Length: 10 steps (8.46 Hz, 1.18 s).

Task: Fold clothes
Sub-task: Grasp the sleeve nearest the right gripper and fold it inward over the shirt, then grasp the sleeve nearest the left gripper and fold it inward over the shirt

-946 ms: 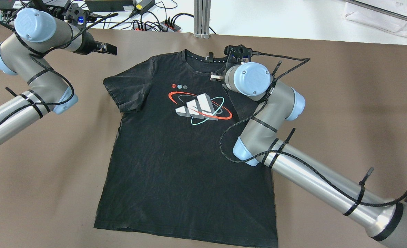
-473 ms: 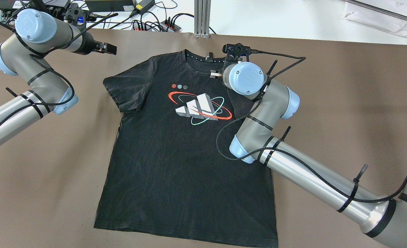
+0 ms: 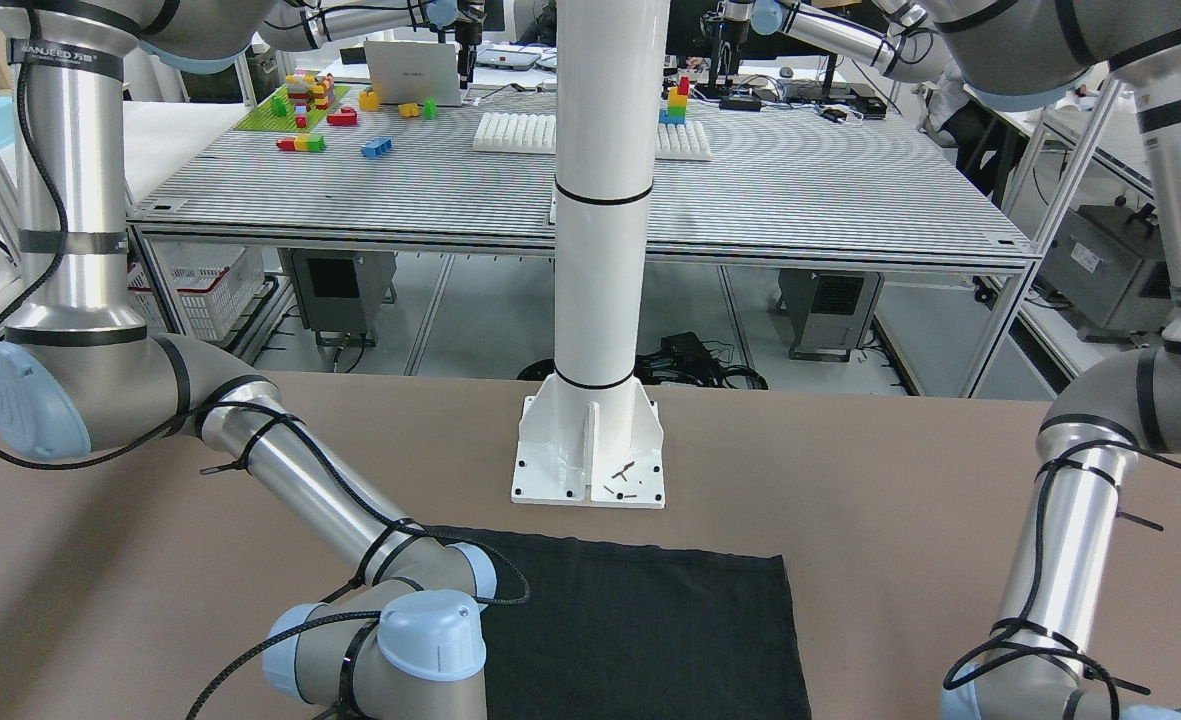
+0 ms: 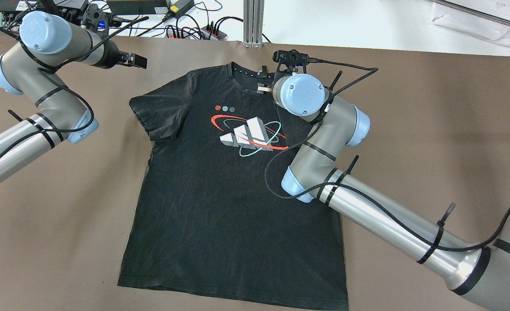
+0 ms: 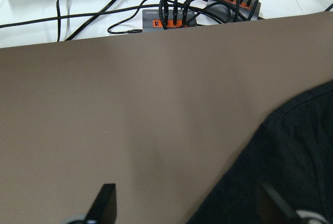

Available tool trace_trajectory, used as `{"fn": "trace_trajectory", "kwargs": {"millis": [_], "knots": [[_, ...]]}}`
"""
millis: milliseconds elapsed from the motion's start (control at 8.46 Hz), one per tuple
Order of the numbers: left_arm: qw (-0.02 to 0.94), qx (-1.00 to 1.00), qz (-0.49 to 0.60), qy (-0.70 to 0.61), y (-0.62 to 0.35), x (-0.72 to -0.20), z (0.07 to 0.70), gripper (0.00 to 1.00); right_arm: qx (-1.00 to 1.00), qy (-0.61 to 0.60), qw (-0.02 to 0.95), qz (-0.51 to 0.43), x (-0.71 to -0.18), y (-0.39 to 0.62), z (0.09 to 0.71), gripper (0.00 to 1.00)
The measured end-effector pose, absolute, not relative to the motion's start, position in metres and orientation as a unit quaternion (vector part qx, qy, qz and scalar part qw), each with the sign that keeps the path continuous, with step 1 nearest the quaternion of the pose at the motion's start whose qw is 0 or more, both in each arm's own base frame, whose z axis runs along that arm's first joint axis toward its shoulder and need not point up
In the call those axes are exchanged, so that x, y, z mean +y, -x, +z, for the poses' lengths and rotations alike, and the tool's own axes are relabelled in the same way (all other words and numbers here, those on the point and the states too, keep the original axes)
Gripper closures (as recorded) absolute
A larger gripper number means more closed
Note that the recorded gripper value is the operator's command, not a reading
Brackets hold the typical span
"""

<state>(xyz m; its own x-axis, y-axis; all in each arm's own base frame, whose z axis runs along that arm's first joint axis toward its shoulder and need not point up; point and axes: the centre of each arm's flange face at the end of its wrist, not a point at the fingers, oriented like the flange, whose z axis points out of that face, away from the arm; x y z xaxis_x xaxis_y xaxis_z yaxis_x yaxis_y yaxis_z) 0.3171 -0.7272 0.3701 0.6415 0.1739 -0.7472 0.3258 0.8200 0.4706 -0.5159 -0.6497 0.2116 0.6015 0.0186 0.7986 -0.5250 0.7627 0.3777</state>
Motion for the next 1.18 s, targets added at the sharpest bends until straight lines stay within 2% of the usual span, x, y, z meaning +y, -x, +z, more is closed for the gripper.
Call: {"fn": "trace_trajectory", "kwargs": {"millis": [591, 1182], "knots": [[0.846, 0.438, -0.030, -0.305, -0.337, -0.713, 0.370, 0.05, -0.411, -0.300, 0.844, 0.168, -0.659, 0.499, 0.231, 0.06], [0.851, 0.420, -0.016, -0.314, -0.364, -0.676, 0.428, 0.06, -0.420, -0.302, 0.838, 0.171, -0.662, 0.481, 0.263, 0.06]]}}
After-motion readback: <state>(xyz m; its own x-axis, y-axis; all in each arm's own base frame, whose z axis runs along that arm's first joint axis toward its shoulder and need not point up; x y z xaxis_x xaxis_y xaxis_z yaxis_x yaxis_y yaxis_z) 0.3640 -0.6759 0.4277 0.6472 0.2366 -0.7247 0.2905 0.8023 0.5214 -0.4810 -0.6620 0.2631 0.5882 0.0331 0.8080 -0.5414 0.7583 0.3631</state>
